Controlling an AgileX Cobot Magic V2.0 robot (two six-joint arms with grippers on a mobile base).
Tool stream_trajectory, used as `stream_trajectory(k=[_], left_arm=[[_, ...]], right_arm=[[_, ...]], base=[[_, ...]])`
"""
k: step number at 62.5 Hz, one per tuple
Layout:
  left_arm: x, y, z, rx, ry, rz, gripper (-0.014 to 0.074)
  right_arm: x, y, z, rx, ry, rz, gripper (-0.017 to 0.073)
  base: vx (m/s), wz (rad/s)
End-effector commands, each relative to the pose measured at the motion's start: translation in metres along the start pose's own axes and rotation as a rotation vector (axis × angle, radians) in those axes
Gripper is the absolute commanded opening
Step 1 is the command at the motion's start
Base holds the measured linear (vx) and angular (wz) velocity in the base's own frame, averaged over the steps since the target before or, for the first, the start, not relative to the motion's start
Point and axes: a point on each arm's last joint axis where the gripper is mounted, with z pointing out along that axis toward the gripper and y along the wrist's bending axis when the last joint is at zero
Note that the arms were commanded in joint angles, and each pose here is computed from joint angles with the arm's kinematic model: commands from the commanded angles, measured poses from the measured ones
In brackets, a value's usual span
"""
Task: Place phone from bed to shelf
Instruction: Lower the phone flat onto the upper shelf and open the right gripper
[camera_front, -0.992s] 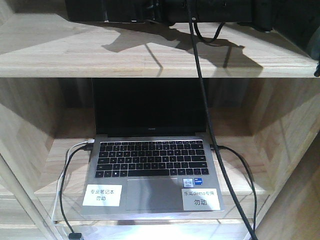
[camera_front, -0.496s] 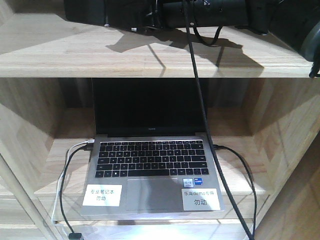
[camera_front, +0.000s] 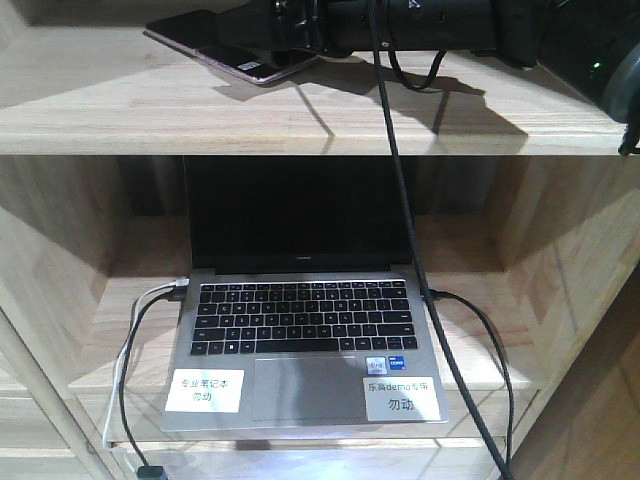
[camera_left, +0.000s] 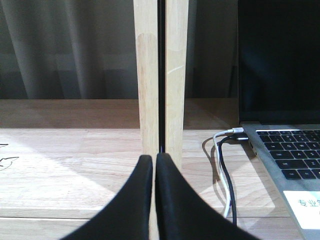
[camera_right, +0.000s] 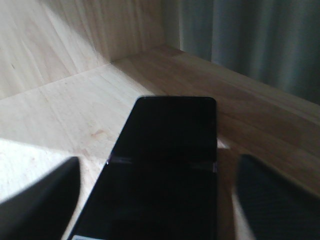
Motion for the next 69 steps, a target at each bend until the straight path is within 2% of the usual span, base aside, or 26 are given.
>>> stream_trajectory(k=[1, 21, 46, 57, 69], left_arm=[[-0.006, 0.001, -0.001, -0.011, -0.077, -0.01, 0.0001], [-0.006, 0.001, -0.001, -0.011, -0.077, -0.01, 0.0001], [-0.006, 0.001, -0.001, -0.011, -0.077, -0.01, 0.0001], [-0.006, 0.001, -0.001, -0.011, -0.077, -0.01, 0.0001], [-0.006, 0.001, -0.001, -0.011, -0.077, -0.01, 0.0001]], right_arm=[[-0.028, 0.01, -0.02, 0.028, -0.097, -0.034, 0.0637], [-0.037, 0.016, -0.031, 0.032, -0.116, -0.041, 0.0611], [-0.069, 0.047, -0.083, 0.084, -0.149, -0.147, 0.0578], [-0.081, 0.064, -0.111, 0.094, -0.167, -0.105, 0.0566], [-0.084, 0.08, -0.135, 0.094, -0.164, -0.109, 0.0452]], base=[[0.0, 0.0], [0.0, 0.0], [0.0, 0.0], [0.0, 0.0], [0.0, 0.0]])
